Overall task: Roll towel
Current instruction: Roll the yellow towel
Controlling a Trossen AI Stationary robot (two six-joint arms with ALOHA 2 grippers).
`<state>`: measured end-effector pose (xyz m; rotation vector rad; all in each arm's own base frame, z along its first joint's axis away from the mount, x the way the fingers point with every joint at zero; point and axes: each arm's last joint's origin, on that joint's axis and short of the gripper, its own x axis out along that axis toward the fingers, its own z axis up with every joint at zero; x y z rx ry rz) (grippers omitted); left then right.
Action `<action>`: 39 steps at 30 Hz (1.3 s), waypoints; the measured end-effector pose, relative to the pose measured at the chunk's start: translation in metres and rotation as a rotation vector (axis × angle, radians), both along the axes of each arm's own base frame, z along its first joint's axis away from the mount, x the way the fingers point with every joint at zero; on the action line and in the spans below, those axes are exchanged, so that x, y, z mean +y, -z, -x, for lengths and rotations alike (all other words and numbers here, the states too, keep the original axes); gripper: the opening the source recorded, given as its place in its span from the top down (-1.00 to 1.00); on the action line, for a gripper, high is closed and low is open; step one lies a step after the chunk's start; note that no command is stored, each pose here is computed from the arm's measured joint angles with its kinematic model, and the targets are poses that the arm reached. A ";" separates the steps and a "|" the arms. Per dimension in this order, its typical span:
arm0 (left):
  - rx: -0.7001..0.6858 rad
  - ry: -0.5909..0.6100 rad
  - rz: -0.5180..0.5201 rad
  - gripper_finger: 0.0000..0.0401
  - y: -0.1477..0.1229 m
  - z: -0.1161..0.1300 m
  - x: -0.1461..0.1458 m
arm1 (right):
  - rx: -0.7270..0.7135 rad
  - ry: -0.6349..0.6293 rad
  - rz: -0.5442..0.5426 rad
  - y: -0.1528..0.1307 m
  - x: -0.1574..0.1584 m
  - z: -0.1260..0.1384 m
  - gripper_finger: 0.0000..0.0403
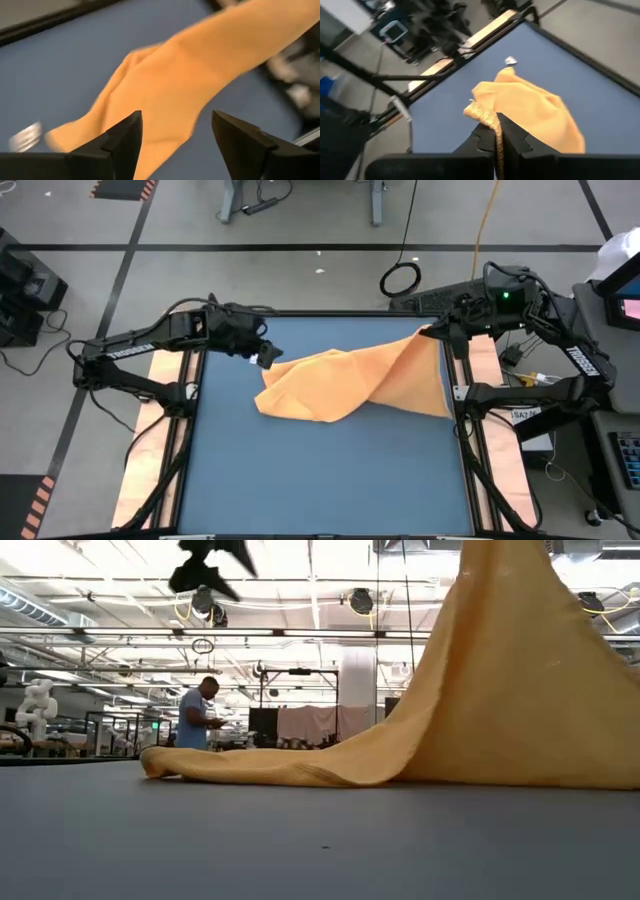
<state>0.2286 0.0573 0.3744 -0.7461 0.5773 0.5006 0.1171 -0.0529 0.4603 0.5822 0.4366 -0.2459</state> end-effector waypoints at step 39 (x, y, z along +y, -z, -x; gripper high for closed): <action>-0.521 0.230 -0.515 -0.64 -0.019 -0.184 -0.027 | 0.145 0.006 -0.071 0.030 -0.017 -0.091 1.00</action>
